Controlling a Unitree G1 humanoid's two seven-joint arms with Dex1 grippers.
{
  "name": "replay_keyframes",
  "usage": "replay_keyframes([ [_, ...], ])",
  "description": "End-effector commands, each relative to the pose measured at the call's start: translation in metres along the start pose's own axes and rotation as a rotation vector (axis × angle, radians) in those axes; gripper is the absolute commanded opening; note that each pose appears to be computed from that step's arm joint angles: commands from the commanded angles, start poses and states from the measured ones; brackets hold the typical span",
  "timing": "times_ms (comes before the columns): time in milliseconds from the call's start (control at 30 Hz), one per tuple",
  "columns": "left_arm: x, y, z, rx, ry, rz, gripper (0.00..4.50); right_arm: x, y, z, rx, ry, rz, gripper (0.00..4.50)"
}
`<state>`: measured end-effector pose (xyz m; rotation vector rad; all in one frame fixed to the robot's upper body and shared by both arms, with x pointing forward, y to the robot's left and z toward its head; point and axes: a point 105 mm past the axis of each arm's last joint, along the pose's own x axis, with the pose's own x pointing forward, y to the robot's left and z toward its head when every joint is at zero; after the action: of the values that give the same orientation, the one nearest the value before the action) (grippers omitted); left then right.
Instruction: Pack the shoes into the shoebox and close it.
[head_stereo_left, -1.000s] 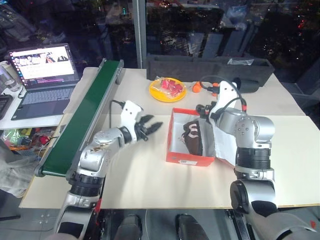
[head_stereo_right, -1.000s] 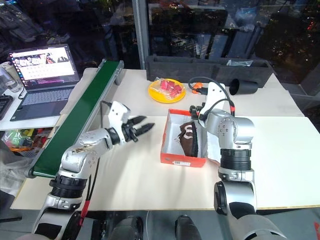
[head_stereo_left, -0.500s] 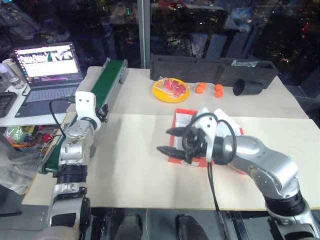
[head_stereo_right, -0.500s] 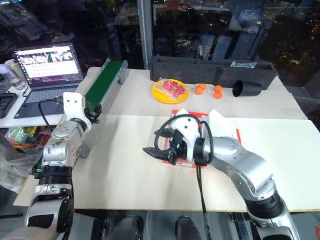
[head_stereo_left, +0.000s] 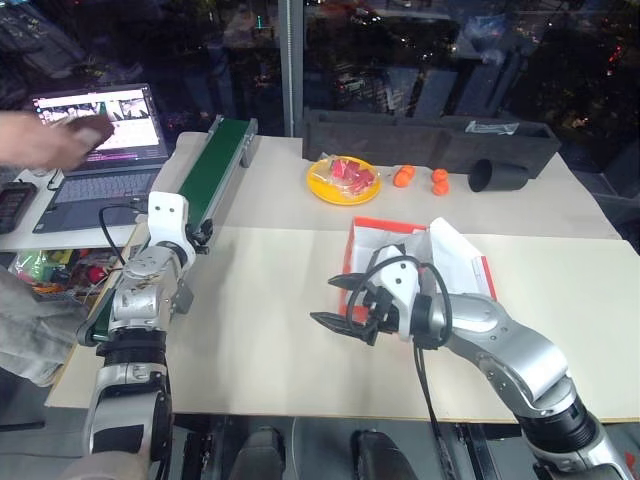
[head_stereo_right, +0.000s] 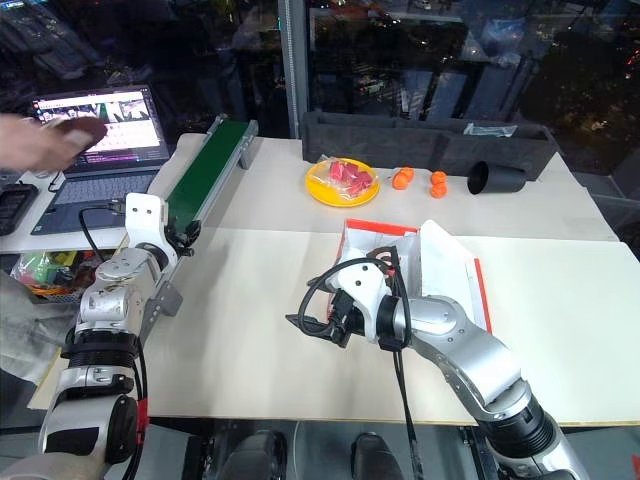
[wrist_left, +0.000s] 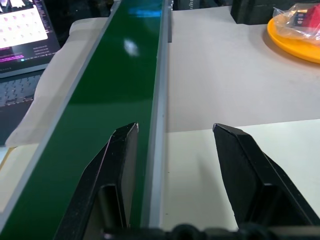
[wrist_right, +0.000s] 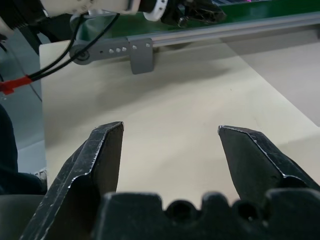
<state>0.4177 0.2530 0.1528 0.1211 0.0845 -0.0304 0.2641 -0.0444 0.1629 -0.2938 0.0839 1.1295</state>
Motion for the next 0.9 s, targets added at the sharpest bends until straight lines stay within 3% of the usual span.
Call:
replay_keyframes([
  [33,-0.001,0.004,0.013,0.024,-0.048,0.011,2.56,-0.004,-0.003,0.011,-0.036,-0.046,-0.026,3.64],
  [400,0.001,-0.004,0.011,0.019,-0.038,-0.018,2.56,-0.004,-0.013,0.003,-0.001,-0.023,-0.085,3.64],
  [700,0.001,0.007,0.002,0.041,-0.012,-0.004,2.56,-0.006,-0.017,-0.001,0.021,-0.013,-0.114,3.64],
  [800,0.0,0.012,0.005,0.019,-0.026,0.013,3.18,-0.007,-0.018,-0.002,0.031,-0.01,-0.118,3.71],
  [867,0.0,0.013,0.006,0.023,-0.032,0.012,4.0,-0.008,-0.02,-0.003,0.034,-0.01,-0.129,3.71],
  [900,0.0,0.014,0.005,0.028,-0.029,0.015,4.14,-0.008,-0.021,-0.003,0.035,-0.009,-0.133,3.71],
])
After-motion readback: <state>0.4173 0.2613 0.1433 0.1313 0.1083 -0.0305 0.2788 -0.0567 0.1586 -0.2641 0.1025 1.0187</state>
